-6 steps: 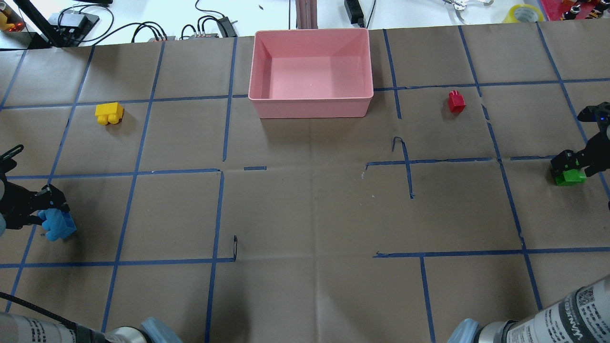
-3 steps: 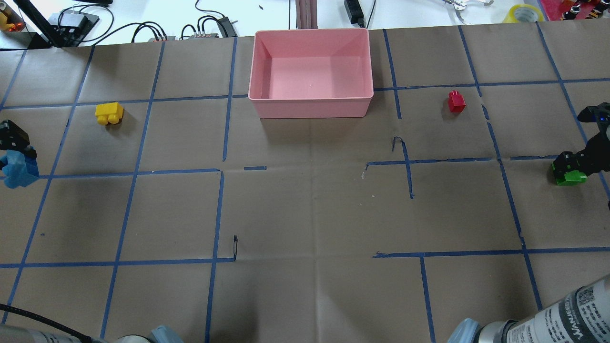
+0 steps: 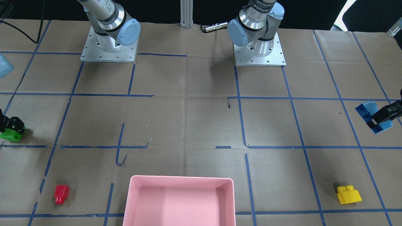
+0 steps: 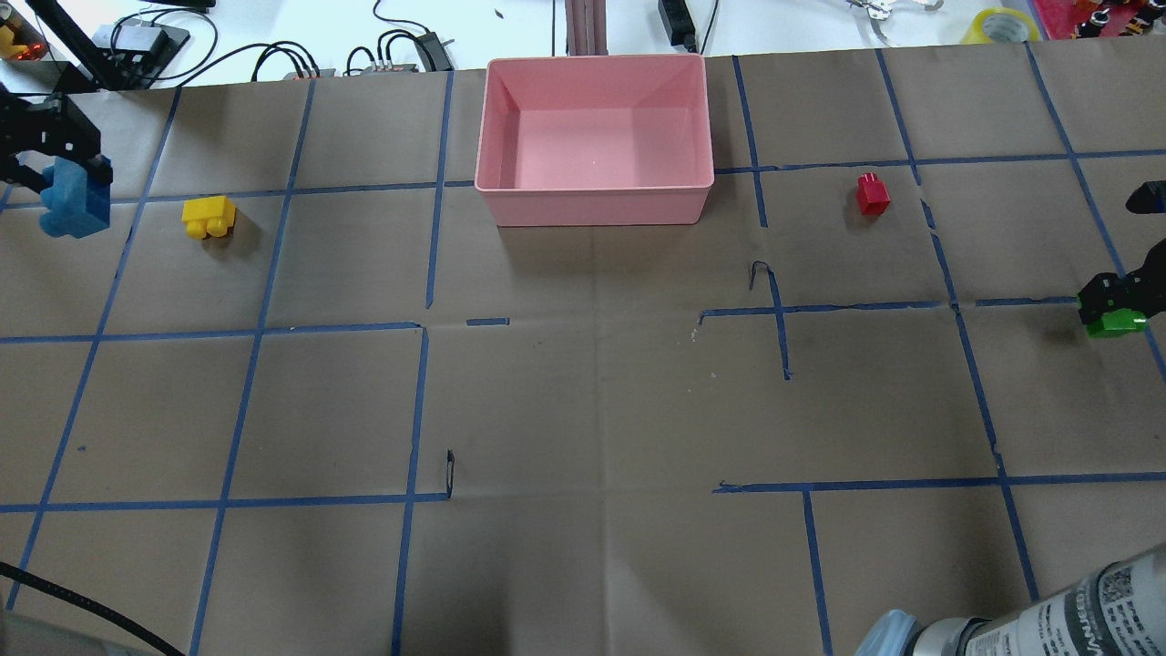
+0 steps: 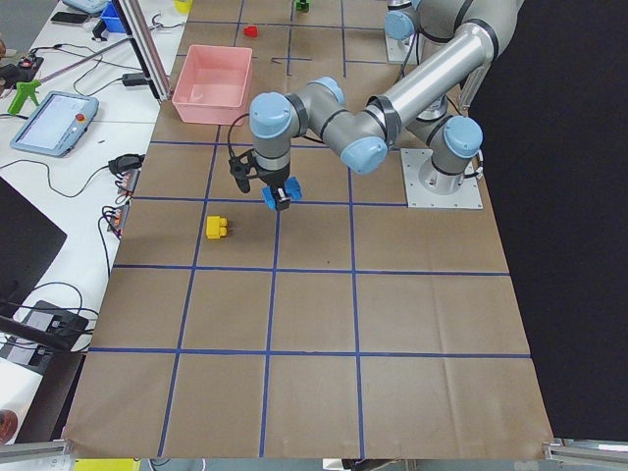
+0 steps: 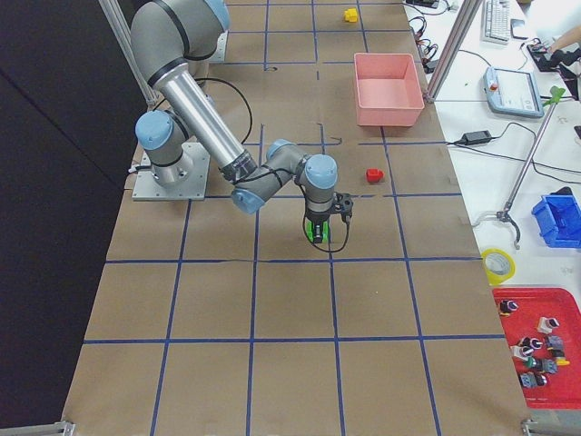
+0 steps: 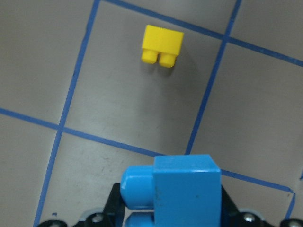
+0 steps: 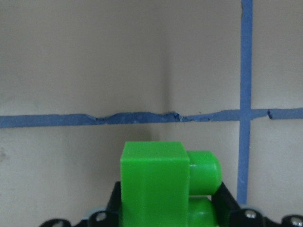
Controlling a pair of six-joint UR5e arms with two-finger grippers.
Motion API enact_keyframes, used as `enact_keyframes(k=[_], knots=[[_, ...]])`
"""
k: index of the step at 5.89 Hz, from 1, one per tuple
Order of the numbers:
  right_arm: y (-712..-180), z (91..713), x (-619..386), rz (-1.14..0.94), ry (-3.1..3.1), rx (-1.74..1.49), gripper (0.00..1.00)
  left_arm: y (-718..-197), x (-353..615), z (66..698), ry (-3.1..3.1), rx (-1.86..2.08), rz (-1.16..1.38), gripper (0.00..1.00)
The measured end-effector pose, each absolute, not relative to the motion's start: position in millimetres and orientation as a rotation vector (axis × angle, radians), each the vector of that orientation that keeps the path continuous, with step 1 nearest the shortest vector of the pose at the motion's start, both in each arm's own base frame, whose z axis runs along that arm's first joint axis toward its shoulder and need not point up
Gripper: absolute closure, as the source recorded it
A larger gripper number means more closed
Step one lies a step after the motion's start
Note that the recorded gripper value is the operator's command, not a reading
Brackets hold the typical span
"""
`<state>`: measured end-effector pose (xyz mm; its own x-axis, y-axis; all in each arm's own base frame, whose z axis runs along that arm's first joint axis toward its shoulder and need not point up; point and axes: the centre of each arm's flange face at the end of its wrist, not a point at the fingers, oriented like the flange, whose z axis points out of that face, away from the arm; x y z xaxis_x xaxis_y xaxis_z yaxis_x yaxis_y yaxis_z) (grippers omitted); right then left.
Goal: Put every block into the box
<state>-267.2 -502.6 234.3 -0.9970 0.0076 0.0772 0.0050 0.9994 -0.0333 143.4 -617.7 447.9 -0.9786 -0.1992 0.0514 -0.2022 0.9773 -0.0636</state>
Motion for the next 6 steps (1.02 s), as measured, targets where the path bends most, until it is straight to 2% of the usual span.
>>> enact_keyframes(k=[3,5,6], knots=[[-496.2,337.4,-253.7,-0.021,-3.045,0.019,0.94,-703.8,-51.6,474.3,-3.078,0.054,0.048,0.97],[-517.4,397.6,-219.2,0.007,-3.035,0.081,0.94,-732.6,-182.6,444.7,-3.072,-0.088,0.031,0.97],[-533.9,423.1,-188.7,0.021,-3.040,0.096,0.93,-747.8,-217.6,413.2,-3.069,-0.132,0.045,0.95]])
